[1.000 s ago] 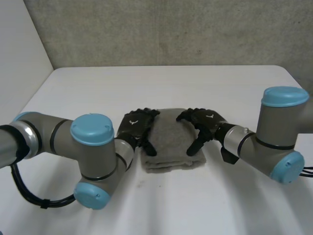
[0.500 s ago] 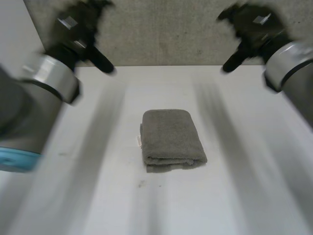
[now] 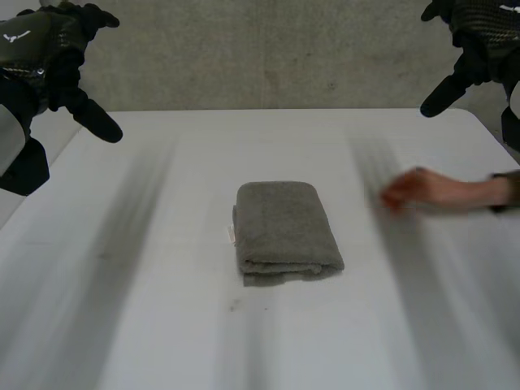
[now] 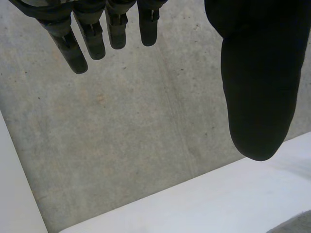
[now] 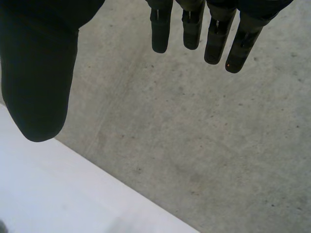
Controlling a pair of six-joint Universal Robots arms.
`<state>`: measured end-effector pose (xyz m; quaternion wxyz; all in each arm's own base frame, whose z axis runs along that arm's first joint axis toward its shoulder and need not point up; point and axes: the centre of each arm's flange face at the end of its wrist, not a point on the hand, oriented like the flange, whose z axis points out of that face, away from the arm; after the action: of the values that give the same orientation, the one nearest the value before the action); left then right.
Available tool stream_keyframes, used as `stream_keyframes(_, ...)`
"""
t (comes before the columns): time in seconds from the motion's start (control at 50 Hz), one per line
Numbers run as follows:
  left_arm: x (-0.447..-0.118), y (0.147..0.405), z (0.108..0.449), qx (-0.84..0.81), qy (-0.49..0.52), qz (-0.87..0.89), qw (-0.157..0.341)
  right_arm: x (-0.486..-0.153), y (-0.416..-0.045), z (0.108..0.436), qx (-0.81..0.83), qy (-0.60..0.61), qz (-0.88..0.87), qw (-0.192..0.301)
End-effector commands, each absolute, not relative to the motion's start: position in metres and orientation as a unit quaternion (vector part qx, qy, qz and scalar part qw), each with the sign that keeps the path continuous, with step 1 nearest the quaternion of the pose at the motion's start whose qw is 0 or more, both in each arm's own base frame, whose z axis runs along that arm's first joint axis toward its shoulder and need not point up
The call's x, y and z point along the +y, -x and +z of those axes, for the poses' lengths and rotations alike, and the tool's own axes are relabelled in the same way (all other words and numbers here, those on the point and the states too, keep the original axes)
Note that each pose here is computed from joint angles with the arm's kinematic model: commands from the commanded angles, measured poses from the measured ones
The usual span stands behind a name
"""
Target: Fold the towel.
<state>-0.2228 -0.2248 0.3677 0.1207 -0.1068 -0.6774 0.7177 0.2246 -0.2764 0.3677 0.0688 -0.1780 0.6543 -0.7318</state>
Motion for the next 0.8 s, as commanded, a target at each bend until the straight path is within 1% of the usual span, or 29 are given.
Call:
stream_keyframes(0.02,-0.225,0.224,0.366,-0.677,0.111,0.718,0.119,-0.277,-0.226,0.366,0.652,0.182,-0.733,0.069)
stream_keyframes(0.2,-0.226,0.224,0.370,-0.661,0.108,0.732,0.121,-0.276,-0.227,0.362,0.656,0.188,-0.728,0.071)
stream_keyframes(0.36,-0.229,0.226,0.363,-0.665,0.113,0.729,0.118,-0.272,-0.227,0.357,0.661,0.190,-0.722,0.071)
stream_keyframes(0.48,-0.230,0.226,0.361,-0.661,0.122,0.733,0.107,-0.268,-0.226,0.360,0.658,0.190,-0.726,0.070)
stream_keyframes(0.8,-0.236,0.228,0.359,-0.650,0.121,0.743,0.108,-0.272,-0.226,0.356,0.656,0.188,-0.728,0.068)
